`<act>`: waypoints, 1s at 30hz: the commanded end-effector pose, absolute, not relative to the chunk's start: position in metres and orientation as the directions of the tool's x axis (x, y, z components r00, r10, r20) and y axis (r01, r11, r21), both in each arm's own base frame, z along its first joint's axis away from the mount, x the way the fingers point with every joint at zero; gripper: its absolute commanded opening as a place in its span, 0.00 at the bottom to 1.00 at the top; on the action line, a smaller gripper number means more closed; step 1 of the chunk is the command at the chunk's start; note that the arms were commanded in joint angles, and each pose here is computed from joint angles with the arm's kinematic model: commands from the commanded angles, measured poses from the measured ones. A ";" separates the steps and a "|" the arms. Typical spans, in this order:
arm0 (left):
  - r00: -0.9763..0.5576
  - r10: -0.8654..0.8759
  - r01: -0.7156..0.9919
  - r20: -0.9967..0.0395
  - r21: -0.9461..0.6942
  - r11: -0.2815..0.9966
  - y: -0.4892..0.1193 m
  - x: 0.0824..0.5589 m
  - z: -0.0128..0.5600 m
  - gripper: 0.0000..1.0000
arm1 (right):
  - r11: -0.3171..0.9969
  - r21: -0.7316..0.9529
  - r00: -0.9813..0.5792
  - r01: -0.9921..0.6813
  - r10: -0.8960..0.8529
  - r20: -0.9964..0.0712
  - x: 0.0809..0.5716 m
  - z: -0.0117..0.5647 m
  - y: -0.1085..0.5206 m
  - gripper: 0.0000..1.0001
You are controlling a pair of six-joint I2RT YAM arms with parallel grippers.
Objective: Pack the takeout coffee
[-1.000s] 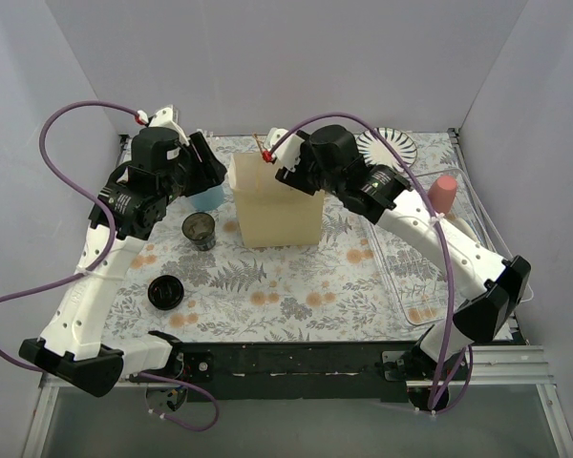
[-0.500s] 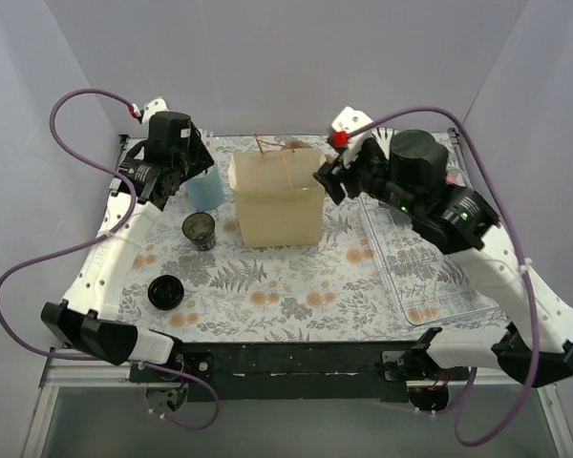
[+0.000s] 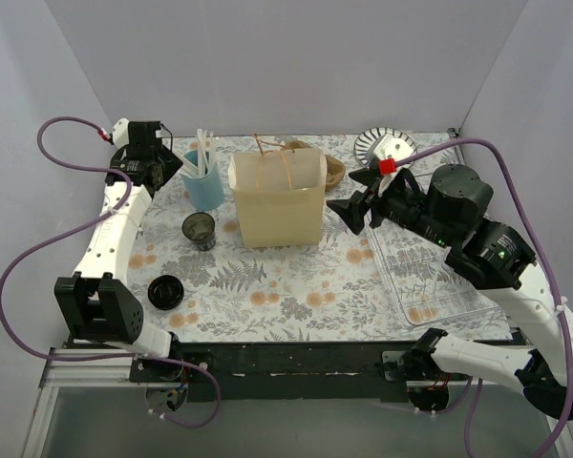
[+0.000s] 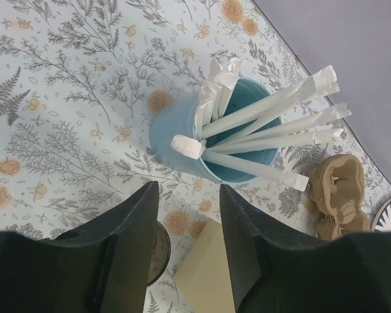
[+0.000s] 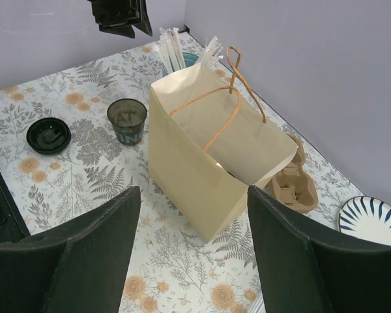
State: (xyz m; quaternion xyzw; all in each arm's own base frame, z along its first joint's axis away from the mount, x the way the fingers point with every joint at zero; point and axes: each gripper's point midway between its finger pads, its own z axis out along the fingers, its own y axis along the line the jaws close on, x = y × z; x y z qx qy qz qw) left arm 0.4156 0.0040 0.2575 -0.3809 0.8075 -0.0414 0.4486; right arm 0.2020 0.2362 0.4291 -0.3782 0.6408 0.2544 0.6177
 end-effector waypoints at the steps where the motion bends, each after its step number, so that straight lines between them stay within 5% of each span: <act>1: -0.273 -0.662 -0.558 -0.698 -0.446 0.700 0.006 0.436 0.257 0.41 | 0.605 -0.163 0.104 -0.779 -0.132 -0.986 0.200 0.448 0.228 0.74; 16: -0.318 -0.676 -0.568 -0.665 -0.437 0.697 0.008 0.455 0.220 0.37 | 0.634 -0.171 0.096 -0.754 -0.150 -0.984 0.208 0.441 0.226 0.75; 23: -0.330 -0.663 -0.561 -0.672 -0.426 0.710 0.008 0.456 0.219 0.22 | 0.641 -0.185 0.103 -0.745 -0.163 -0.981 0.209 0.439 0.223 0.75; 30: -0.339 -0.659 -0.554 -0.671 -0.423 0.716 0.007 0.459 0.215 0.20 | 0.645 -0.193 0.107 -0.740 -0.170 -0.980 0.209 0.440 0.220 0.75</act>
